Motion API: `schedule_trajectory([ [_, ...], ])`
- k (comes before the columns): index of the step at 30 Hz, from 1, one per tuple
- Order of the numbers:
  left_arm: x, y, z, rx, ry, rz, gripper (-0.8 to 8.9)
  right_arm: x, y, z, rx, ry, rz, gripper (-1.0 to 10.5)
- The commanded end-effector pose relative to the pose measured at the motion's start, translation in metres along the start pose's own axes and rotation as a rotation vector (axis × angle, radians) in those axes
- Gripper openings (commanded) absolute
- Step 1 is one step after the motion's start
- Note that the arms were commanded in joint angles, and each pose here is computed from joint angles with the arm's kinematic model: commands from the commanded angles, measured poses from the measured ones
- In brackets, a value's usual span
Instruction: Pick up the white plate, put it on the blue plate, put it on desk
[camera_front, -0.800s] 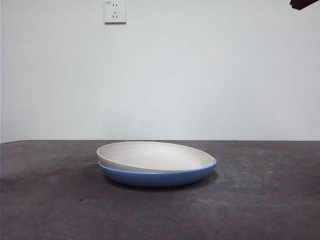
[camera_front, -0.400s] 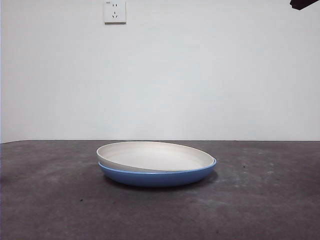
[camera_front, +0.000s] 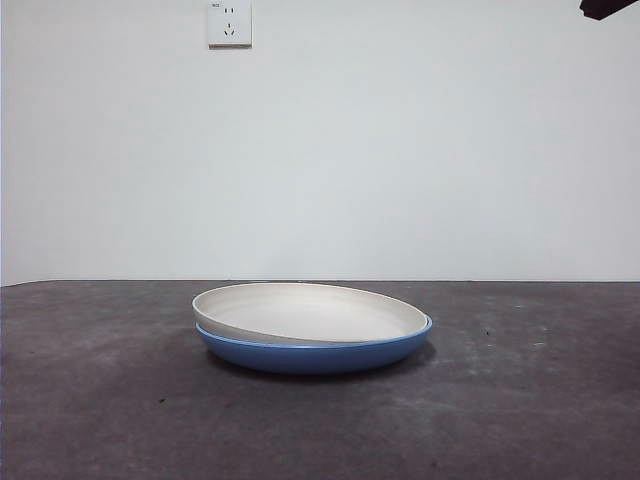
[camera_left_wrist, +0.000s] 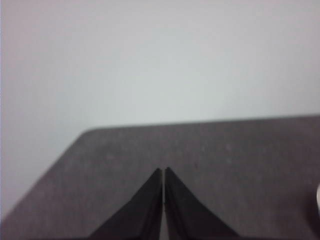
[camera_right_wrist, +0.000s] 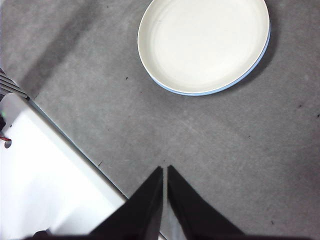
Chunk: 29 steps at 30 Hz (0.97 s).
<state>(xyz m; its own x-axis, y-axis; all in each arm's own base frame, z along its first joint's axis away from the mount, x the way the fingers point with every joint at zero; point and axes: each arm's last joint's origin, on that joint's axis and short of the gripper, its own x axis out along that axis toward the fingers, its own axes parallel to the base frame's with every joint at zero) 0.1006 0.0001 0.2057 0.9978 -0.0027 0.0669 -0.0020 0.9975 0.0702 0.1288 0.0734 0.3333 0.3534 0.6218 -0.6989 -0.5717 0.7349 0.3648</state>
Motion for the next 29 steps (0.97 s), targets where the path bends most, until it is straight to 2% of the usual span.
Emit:
schedule_trajectory([
  [1, -0.002, -0.001, -0.011, 0.016, 0.019, 0.000, 0.09, -0.002, 0.002, 0.005, -0.024, -0.017, 0.008, 0.1],
  [8, -0.006, -0.002, -0.033, 0.016, 0.091, -0.005, 0.09, -0.002, 0.002, 0.005, -0.024, -0.017, 0.008, 0.1],
  [23, -0.009, -0.004, -0.056, -0.012, 0.242, -0.013, 0.09, -0.002, 0.002, 0.005, -0.024, -0.017, 0.008, 0.1],
  [29, -0.009, -0.004, -0.056, -0.076, 0.247, -0.006, 0.09, -0.002, 0.002, 0.005, -0.025, -0.018, 0.008, 0.1],
])
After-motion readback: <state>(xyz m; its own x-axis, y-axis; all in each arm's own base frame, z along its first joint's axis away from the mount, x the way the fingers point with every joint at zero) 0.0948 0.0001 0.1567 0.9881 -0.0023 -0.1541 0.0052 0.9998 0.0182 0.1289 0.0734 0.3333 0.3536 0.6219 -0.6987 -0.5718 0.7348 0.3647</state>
